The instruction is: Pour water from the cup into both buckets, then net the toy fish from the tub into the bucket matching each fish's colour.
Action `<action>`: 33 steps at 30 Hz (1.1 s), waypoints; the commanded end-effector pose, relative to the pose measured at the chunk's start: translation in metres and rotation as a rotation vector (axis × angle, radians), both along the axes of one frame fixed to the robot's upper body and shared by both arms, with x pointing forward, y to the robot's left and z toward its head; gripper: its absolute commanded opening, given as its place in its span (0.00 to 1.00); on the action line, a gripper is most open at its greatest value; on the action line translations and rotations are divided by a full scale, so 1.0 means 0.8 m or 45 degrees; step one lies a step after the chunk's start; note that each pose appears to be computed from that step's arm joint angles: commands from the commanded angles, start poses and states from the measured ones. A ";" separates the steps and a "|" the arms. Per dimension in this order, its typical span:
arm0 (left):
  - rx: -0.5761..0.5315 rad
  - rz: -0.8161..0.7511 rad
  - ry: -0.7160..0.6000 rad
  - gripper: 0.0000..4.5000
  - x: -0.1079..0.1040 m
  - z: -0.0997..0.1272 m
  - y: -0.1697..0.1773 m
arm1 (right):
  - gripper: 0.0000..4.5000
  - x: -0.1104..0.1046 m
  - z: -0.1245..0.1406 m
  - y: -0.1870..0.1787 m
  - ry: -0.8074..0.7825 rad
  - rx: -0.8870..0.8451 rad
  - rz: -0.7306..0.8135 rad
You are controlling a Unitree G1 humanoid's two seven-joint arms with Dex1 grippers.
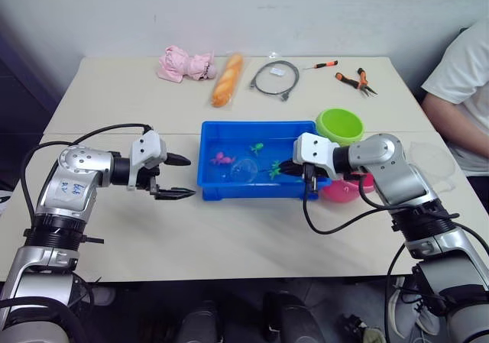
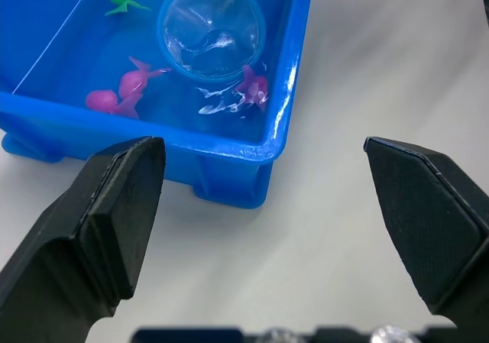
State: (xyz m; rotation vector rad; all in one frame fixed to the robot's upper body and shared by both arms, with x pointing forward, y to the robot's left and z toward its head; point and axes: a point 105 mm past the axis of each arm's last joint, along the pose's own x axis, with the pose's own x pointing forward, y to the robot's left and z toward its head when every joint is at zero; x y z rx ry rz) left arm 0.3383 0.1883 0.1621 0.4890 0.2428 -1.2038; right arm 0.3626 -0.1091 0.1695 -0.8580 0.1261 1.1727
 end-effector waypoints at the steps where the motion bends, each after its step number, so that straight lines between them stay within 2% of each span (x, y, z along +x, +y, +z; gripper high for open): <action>1: -0.021 -0.007 -0.078 0.99 -0.001 0.018 0.000 | 0.00 0.004 0.022 -0.011 -0.121 -0.034 -0.010; 8: -0.023 -0.006 -0.086 0.99 -0.002 0.017 0.000 | 0.00 -0.002 -0.003 0.003 -0.217 -0.194 0.108; 18: -0.019 -0.005 -0.087 0.99 0.000 0.019 0.000 | 0.00 -0.001 -0.017 0.040 -0.250 -0.282 0.229; 23: -0.021 -0.004 -0.090 0.99 0.000 0.021 -0.001 | 0.00 -0.004 -0.012 0.054 -0.167 -0.179 0.242; 33: -0.024 0.001 -0.090 0.99 -0.002 0.019 -0.002 | 0.00 -0.001 0.015 0.042 -0.049 -0.010 0.144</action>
